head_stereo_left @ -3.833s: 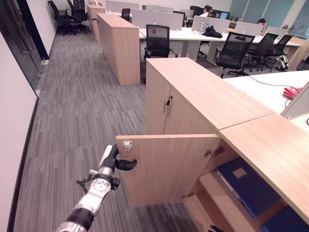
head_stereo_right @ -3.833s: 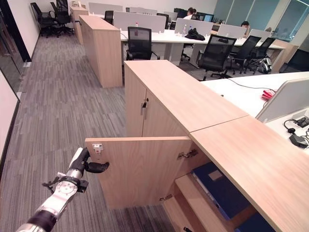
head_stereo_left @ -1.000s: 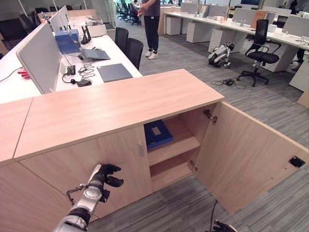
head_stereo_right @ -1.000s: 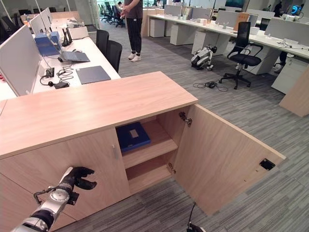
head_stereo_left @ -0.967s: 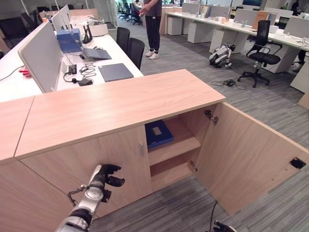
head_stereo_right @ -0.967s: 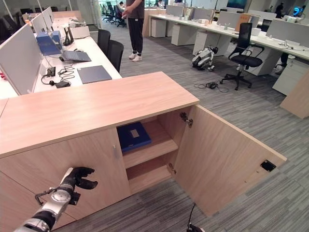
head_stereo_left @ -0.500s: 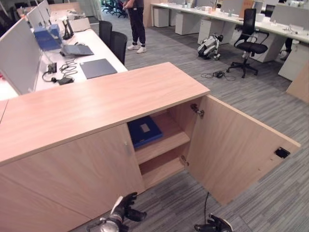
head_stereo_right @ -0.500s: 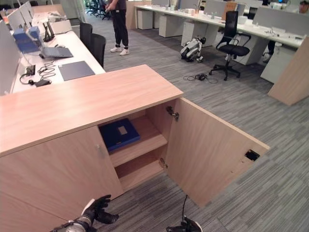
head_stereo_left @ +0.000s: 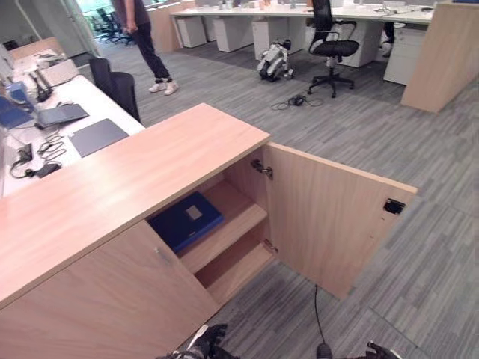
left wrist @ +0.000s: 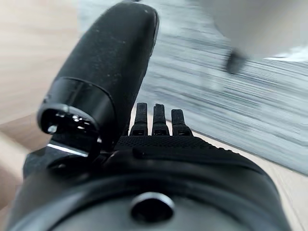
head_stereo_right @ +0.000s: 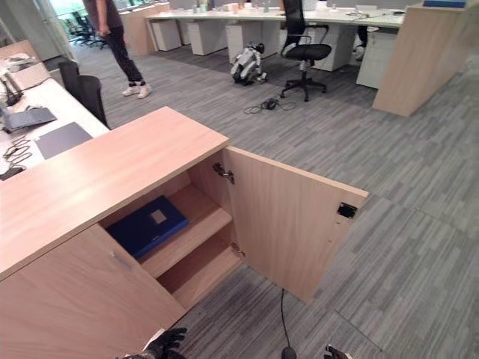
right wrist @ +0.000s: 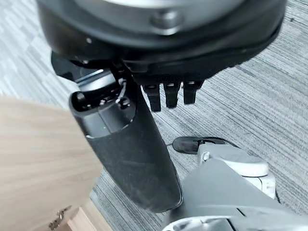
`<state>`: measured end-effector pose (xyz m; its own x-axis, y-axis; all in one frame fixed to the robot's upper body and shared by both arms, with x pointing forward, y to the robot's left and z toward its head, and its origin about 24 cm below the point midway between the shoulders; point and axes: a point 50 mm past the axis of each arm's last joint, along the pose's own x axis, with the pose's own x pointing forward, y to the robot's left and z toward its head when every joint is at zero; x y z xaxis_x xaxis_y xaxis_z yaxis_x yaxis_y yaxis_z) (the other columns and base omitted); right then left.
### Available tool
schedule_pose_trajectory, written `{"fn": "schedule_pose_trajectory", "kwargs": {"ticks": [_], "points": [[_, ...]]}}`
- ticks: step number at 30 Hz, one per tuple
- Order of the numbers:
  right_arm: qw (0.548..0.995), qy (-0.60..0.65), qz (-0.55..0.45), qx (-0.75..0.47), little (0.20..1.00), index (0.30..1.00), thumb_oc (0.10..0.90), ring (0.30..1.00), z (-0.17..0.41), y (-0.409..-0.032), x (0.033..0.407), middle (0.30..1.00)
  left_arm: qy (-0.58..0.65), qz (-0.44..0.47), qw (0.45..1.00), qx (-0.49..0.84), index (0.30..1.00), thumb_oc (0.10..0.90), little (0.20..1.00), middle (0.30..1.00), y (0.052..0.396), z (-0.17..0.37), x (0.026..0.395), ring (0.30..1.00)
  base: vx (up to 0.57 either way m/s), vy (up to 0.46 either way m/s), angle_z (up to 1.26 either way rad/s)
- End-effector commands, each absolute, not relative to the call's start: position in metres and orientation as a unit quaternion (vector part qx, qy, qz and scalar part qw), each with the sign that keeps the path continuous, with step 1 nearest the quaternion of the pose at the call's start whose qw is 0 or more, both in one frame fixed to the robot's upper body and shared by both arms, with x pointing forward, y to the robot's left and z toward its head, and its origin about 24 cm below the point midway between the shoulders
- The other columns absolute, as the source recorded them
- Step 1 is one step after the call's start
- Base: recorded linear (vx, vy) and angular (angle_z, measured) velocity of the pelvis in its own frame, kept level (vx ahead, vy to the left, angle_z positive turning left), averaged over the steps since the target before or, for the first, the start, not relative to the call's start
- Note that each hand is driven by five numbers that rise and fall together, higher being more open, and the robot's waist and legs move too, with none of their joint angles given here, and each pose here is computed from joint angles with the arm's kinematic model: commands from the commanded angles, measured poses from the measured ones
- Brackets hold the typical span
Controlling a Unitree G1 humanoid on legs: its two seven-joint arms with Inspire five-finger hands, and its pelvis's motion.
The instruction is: Put the empty folder in the office cabinet
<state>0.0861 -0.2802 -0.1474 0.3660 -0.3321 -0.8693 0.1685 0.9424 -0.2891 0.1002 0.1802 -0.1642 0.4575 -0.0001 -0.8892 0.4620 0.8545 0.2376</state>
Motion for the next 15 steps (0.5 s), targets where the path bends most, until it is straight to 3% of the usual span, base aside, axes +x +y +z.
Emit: {"fn": "schedule_pose_trajectory", "kwargs": {"ticks": [1,8,15], "points": [[0.853,0.496,-0.141,-0.081,0.900,0.900,0.800,0.900,-0.139,-0.274,0.128,0.900,0.476,-0.138,0.823,0.277,0.900,0.800,0.900,0.900,0.198,-0.156,0.124,0.900,0.09,-0.202,-0.34],[0.862,0.469,-0.170,-0.094,0.900,0.900,0.800,0.900,-0.122,-0.297,0.150,0.900,0.507,-0.237,0.752,0.348,0.900,0.800,0.900,0.900,0.194,-0.168,0.086,0.900,0.11,-0.062,-0.47],[0.881,0.394,-0.261,-0.030,0.900,0.900,0.800,0.900,-0.096,-0.321,0.183,0.900,0.510,-0.257,0.744,0.347,0.900,0.800,0.900,0.900,0.189,-0.171,0.072,0.900,0.12,0.016,-0.51]]}}
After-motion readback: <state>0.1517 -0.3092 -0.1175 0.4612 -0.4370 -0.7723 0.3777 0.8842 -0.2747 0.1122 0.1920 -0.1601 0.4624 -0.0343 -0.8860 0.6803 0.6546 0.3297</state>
